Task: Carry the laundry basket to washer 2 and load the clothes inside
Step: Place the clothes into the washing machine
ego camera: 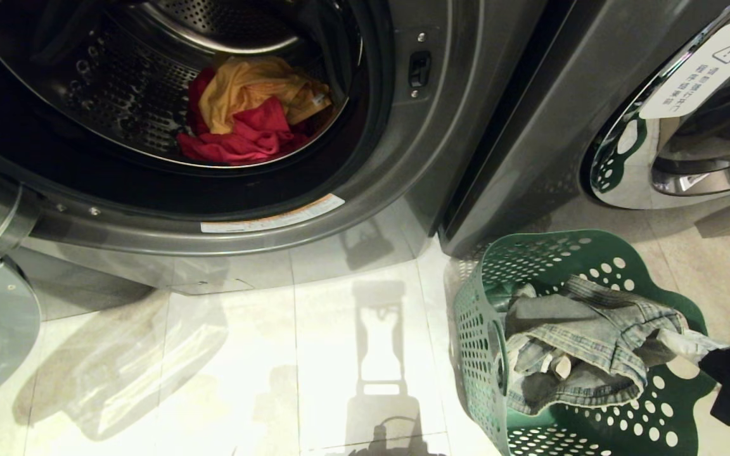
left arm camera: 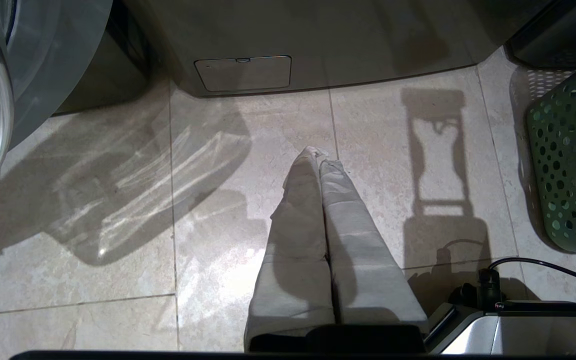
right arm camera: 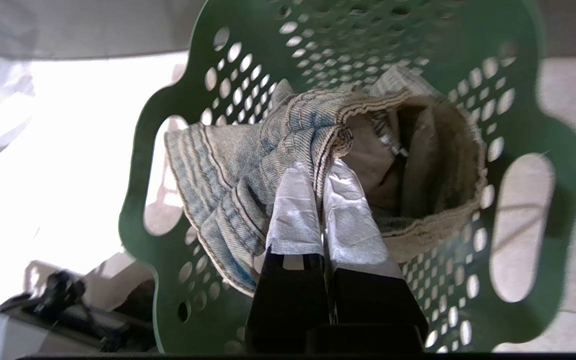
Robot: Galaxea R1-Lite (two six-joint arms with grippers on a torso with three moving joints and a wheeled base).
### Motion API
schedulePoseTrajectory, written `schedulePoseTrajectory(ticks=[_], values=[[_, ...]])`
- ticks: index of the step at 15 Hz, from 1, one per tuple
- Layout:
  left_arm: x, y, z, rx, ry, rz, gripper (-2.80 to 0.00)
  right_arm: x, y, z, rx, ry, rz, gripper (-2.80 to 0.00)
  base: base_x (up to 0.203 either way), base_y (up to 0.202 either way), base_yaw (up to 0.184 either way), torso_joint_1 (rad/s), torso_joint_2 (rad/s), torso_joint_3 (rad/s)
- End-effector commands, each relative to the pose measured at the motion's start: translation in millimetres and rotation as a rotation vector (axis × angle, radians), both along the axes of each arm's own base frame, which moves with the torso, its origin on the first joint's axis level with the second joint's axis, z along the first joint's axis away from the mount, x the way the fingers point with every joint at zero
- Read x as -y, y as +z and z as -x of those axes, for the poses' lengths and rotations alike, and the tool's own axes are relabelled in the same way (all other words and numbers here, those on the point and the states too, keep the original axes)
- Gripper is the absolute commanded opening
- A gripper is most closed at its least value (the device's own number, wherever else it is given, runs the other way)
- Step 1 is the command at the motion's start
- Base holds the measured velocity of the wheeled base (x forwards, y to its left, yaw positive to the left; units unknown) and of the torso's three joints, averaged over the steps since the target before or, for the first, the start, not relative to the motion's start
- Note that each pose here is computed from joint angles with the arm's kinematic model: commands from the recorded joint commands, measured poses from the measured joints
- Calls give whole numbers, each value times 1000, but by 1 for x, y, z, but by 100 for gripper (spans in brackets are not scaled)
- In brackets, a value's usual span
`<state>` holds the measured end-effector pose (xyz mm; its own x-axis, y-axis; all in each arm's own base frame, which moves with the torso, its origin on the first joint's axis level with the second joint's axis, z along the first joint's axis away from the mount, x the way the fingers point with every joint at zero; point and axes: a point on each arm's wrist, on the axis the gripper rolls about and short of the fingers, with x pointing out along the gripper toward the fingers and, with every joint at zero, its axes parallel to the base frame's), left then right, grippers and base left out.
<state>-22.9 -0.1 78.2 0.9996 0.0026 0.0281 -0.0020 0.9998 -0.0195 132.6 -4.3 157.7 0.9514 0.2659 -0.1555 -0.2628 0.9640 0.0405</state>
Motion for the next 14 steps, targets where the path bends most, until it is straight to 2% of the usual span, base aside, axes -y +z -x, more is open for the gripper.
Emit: schedulePoseTrajectory(ticks=[1,6,9,14], values=[[0,-3,-1,-11,1,0,-280,0,6,3,38,-20,8,-280,0,0,0,0,0,0],[0,-3,-1,-11,1,-1,-280,1,10,2,42,-37,10,-280,0,0,0,0,0,0],[0,-3,-1,-13,0,2,-280,0,23,8,91,-37,14,-280,0,0,0,-1,0,12],[0,-3,-1,-12,0,2,-280,-1,40,18,88,-36,14,-280,0,0,0,2,0,181]])
